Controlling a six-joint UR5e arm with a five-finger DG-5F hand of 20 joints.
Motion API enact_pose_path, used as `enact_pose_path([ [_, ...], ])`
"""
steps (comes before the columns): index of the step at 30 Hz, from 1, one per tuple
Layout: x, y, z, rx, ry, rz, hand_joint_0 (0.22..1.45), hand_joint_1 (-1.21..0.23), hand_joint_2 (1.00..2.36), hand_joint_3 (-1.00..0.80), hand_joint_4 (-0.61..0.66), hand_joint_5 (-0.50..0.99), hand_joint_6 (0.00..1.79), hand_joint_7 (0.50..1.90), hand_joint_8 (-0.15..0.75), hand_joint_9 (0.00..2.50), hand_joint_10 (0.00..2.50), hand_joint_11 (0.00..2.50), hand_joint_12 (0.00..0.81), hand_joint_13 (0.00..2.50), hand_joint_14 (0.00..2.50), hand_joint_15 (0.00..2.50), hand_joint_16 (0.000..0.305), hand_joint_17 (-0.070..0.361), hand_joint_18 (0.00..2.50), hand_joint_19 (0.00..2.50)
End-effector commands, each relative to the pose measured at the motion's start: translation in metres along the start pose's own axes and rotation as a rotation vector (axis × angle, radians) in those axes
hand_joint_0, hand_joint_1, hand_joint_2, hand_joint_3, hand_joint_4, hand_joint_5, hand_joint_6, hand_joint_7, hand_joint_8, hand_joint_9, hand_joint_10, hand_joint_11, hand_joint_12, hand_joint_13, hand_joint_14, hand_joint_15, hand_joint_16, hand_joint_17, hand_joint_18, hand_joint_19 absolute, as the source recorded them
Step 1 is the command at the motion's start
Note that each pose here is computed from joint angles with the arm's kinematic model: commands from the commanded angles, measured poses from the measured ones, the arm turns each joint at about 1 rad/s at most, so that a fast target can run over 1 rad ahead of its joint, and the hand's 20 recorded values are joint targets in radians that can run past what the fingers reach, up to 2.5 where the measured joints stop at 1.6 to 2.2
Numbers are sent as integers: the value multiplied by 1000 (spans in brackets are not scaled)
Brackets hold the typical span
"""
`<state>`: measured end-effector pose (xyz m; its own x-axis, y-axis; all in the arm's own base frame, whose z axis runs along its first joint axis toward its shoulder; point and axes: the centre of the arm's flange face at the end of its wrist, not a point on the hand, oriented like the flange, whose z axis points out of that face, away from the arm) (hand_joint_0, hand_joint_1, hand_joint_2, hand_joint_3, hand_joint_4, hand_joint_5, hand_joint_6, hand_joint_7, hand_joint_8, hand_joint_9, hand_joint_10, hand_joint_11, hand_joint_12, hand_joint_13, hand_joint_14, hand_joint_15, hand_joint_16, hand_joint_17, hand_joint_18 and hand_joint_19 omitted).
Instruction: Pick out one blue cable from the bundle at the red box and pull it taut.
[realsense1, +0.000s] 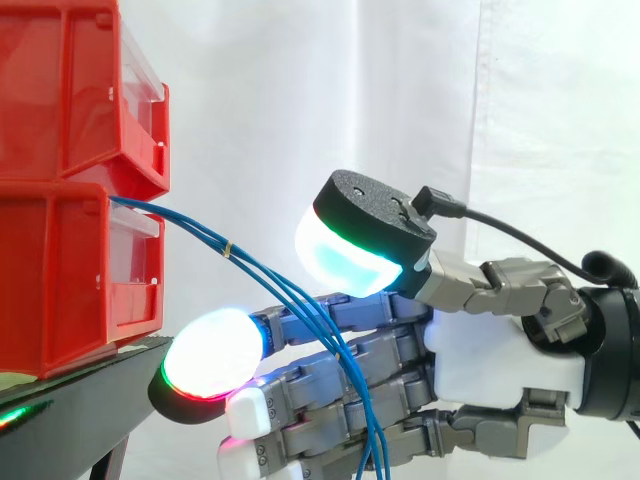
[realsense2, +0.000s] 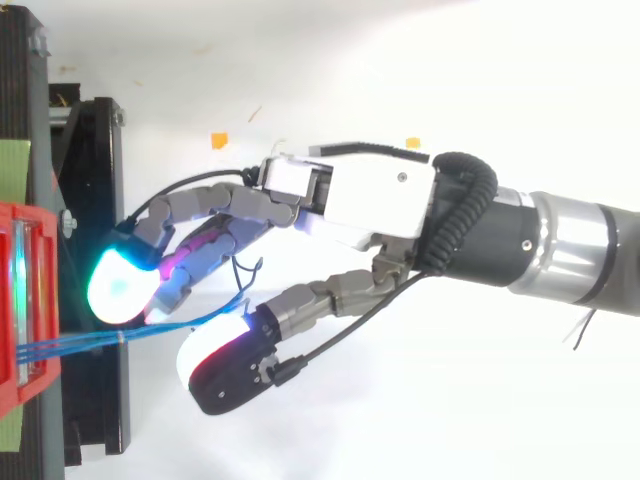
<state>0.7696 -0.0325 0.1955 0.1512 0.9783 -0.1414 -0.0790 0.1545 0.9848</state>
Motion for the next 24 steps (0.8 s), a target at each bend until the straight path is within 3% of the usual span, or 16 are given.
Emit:
enact_pose_path([
  [1,4,-3,2,-15,4,23,532,-688,1000,-500,187,-126,503,875,241,858,15,356,292,666,12,254,47,106,499,426],
  [15,4,-2,2,-18,4,49,582,-699,1004,-443,138,-110,504,1006,239,873,15,380,283,676,11,272,45,102,507,440],
  [24,4,10,10,-40,1,56,605,-695,1007,-409,105,-101,503,1072,236,876,15,400,280,689,12,281,45,100,520,451],
])
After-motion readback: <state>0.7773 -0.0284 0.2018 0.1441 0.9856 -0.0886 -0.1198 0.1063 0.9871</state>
